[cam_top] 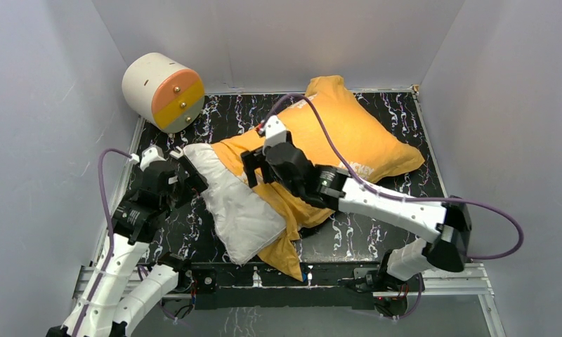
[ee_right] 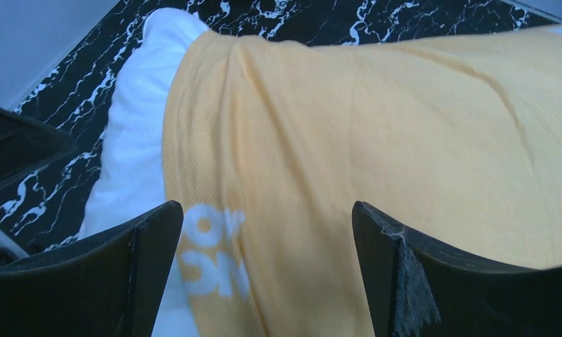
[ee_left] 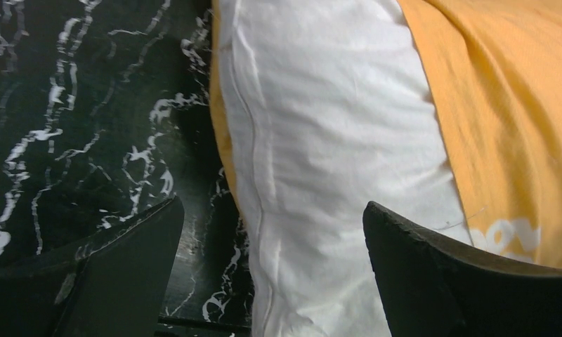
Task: Remove the pillowcase from the pillow
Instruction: Remove the pillow from the pillowcase.
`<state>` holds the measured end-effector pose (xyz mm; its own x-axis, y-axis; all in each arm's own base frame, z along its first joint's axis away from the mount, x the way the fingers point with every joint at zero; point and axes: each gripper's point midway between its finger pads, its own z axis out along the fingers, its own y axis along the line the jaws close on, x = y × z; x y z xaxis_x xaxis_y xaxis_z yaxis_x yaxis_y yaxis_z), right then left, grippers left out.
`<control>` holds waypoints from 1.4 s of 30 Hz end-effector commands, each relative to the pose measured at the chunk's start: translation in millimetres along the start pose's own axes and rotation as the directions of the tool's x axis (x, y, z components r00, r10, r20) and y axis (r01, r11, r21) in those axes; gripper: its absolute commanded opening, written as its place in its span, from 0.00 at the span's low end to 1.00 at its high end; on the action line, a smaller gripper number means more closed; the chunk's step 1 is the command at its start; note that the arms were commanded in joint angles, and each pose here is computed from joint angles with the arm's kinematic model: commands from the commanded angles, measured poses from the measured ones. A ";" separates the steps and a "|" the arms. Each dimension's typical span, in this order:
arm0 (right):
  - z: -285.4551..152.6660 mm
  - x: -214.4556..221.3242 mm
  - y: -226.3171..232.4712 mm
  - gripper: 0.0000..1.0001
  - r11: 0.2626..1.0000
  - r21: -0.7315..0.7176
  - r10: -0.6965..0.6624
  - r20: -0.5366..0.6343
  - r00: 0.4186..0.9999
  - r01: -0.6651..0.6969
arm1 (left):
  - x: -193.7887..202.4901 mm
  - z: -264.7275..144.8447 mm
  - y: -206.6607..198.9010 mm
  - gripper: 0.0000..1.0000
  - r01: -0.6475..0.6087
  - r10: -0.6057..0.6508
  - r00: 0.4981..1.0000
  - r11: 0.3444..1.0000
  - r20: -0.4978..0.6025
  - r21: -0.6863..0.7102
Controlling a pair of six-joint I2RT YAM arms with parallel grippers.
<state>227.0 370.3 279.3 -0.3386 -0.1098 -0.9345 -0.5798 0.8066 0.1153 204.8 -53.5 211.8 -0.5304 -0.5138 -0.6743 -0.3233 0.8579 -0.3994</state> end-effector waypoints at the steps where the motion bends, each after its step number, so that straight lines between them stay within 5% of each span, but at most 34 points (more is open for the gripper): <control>1: 38.5 -31.2 12.8 0.98 0.992 -0.115 -0.052 -0.003 0.999 0.052 | -21.7 3.0 24.3 0.98 -0.004 0.018 0.997 0.983 0.075 -0.182; 4: 71.4 -28.9 16.6 0.97 0.985 -0.164 -0.072 -0.096 0.993 0.055 | -24.7 9.9 14.6 0.98 0.005 0.008 0.996 0.989 0.085 -0.151; 8: 104.1 12.4 -29.4 0.64 0.990 0.023 -0.127 -0.241 0.962 0.136 | -25.7 33.1 -2.4 0.98 -0.066 0.073 0.996 0.991 0.058 -0.116; 11: 100.4 27.8 -90.1 0.31 0.960 0.251 -0.049 -0.289 0.956 0.126 | -45.2 53.0 7.3 0.98 -0.063 0.069 0.997 0.986 0.030 -0.153; 13: 90.8 34.3 -106.3 0.15 0.963 0.255 -0.003 -0.297 0.955 0.083 | -60.8 71.3 14.1 0.98 0.081 -0.082 0.996 0.996 -0.037 -0.026; 15: 80.4 35.5 -98.1 0.12 0.986 0.161 0.000 -0.275 0.961 0.046 | -67.5 85.6 18.1 0.98 0.231 -0.218 0.967 0.969 -0.130 0.089; 21: 56.9 11.2 -64.3 0.19 0.998 -0.068 -0.024 -0.190 0.981 0.012 | -71.4 82.0 -53.3 0.98 0.295 -0.168 0.946 0.799 -0.276 0.524; 25: 62.4 -16.3 -45.2 0.34 0.988 -0.152 -0.054 -0.178 0.982 0.027 | -62.7 65.9 -74.7 0.98 0.317 -0.110 0.932 0.707 -0.345 0.632; 27: 70.2 -33.7 -37.0 0.46 0.983 -0.178 -0.064 -0.163 0.985 0.034 | -53.3 61.5 -76.9 0.98 0.307 -0.086 0.933 0.699 -0.351 0.646; 30: 88.7 -44.5 -29.9 0.76 0.981 -0.190 -0.075 -0.162 0.984 0.044 | -34.6 70.7 -72.5 0.98 0.320 -0.097 0.924 0.725 -0.369 0.610; 33: 114.1 -51.2 -30.2 0.90 0.985 -0.162 -0.083 -0.166 0.983 0.056 | -10.0 86.0 -67.7 0.96 0.384 -0.111 0.881 0.736 -0.460 0.558; 40: 165.9 7.3 -24.2 0.98 0.982 -0.188 -0.101 -0.357 0.929 0.035 | 22.6 102.4 -59.2 0.98 0.350 -0.076 0.869 0.793 -0.489 0.499; 42: 171.5 33.3 -21.2 0.90 0.979 -0.204 -0.105 -0.432 0.896 0.016 | 31.6 103.1 -68.0 0.87 0.337 -0.027 0.858 0.784 -0.513 0.521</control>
<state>369.9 451.4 232.0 -0.4783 -0.3283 -0.8145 -0.7055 0.6959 0.1339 303.5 -103.7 161.1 -0.7865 -0.5570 -0.2670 -0.0659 0.5055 -0.8603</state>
